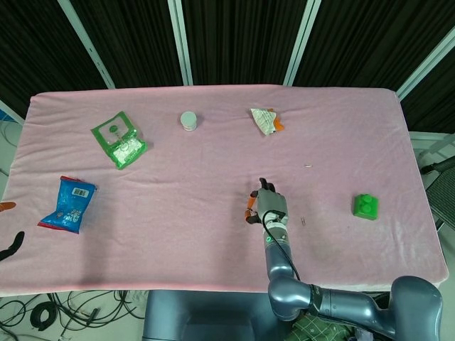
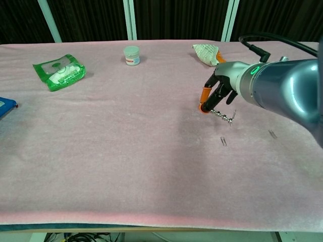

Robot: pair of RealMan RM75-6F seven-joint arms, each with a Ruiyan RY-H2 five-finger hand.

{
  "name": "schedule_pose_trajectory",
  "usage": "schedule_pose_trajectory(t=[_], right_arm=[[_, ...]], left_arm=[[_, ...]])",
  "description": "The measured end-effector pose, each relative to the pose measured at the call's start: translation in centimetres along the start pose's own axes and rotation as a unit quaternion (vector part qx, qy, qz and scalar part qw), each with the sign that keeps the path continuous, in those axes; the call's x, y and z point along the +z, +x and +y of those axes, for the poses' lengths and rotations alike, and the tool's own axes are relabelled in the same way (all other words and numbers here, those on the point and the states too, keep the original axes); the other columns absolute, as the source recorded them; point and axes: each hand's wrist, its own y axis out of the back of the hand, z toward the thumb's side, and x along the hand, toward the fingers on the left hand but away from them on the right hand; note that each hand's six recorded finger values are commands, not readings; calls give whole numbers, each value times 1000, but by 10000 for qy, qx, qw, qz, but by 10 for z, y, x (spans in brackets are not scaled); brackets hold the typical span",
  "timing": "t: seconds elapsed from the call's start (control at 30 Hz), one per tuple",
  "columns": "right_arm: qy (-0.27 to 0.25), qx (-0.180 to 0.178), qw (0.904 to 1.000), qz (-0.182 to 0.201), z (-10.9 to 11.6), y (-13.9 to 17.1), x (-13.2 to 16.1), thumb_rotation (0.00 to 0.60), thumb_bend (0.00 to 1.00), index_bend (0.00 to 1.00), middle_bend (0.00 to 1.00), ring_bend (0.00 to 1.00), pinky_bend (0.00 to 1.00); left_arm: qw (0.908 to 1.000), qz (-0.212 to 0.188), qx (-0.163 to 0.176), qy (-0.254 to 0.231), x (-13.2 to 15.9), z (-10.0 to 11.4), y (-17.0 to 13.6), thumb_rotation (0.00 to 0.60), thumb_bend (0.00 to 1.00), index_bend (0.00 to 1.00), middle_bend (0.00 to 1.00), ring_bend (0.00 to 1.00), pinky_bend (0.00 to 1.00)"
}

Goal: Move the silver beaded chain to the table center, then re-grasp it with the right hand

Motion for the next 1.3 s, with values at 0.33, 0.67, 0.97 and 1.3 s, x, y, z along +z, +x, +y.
schedule_pose_trajectory(t=[0.33,0.67,0.97,1.3], right_arm=[[-464,396,9981,101,-20,6,-19,600,356,612,1,47,212],[-666,363,9969,189,-25,-3,-24,600,356,613,0,47,212],[-964,279,9946,272,-26,-12,-24,600,356,612,1,47,212],[-1111,194,9932,279,-27,-17,-26,600,356,612,1,47,212]], left_arm=[[10000,41,50,37,0,1,0,600,299,309,50,0,0],[9999,63,100,71,0,1,-1,600,300,309,50,0,0],[9999,77,119,88,0,1,-1,600,300,309,50,0,0],[9998,81,147,85,1,2,-2,600,300,313,50,0,0]])
